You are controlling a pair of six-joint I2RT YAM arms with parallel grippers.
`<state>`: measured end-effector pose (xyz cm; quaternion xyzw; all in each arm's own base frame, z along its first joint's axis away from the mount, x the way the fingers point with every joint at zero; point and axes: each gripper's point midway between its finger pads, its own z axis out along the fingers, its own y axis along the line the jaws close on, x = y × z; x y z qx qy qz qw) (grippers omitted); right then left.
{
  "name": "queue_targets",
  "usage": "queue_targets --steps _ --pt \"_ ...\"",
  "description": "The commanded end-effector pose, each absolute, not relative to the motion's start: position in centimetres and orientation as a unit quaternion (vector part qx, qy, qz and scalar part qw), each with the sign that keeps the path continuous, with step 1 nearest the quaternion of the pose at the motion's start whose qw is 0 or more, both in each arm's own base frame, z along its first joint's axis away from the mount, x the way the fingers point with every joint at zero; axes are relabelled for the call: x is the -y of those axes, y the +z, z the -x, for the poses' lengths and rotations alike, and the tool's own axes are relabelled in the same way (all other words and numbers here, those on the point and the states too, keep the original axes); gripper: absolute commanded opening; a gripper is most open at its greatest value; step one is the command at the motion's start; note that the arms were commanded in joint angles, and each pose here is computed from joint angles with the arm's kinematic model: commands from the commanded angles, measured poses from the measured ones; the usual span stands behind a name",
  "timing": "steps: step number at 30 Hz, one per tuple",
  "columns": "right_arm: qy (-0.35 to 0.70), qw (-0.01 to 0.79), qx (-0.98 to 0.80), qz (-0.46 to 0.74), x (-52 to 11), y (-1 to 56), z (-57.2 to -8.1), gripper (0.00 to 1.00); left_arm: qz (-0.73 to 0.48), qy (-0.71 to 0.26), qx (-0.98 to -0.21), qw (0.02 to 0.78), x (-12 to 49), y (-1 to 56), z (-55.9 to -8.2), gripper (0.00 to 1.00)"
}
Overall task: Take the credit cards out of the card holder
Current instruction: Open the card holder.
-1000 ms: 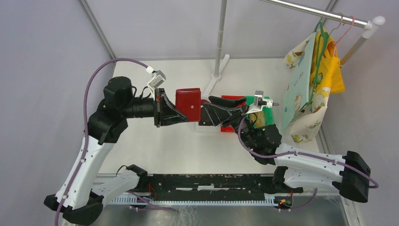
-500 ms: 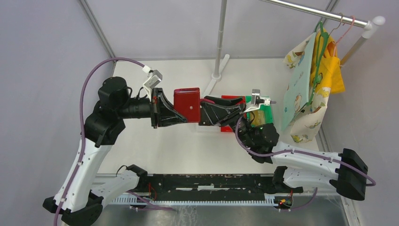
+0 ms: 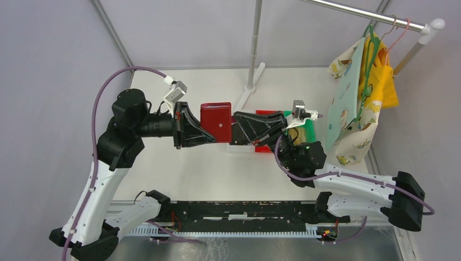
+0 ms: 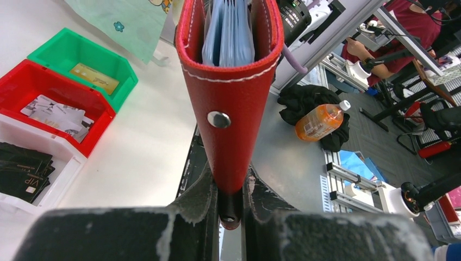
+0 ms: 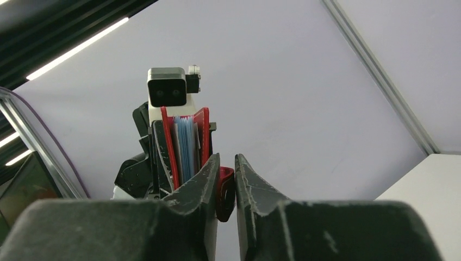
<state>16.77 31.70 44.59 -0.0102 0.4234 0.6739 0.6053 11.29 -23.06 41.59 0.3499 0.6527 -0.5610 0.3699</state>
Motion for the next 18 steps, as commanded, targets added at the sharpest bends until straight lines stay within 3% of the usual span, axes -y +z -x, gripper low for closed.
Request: queue_targets --steps 1,6,7,8,9,12,15,18 --pt "0.674 0.625 -0.392 -0.014 -29.3 47.0 -16.6 0.16 -0.374 -0.579 -0.614 0.384 22.9 43.9 -9.6 0.02" --pt "0.649 0.639 -0.412 0.008 -29.4 46.9 -16.7 0.00 -0.375 -0.570 -0.616 0.395 22.8 43.4 -10.0 0.14" --pt "0.641 0.644 -0.418 0.014 -29.4 46.8 -16.8 0.00 -0.373 -0.568 -0.616 0.398 22.8 43.4 -10.0 0.20" --pt "0.638 0.645 -0.420 0.020 -29.4 46.9 -16.7 0.00 -0.372 -0.565 -0.618 0.400 22.8 43.3 -10.2 0.34" --pt "0.632 0.648 -0.424 0.026 -29.4 46.9 -16.7 0.00 -0.374 -0.560 -0.619 0.404 22.7 43.1 -10.3 0.43" --pt "0.611 0.650 -0.450 0.048 -29.9 46.9 -16.9 0.00 -0.367 -0.551 -0.627 0.411 22.7 42.6 -10.9 0.53" --pt "0.599 0.649 -0.463 0.076 -30.6 47.3 -16.7 0.00 -0.362 -0.543 -0.634 0.414 22.7 41.9 -11.3 0.81" --pt "0.574 0.649 -0.484 0.125 -31.7 47.8 -16.4 0.00 -0.358 -0.516 -0.646 0.433 22.4 40.7 -12.3 0.87"
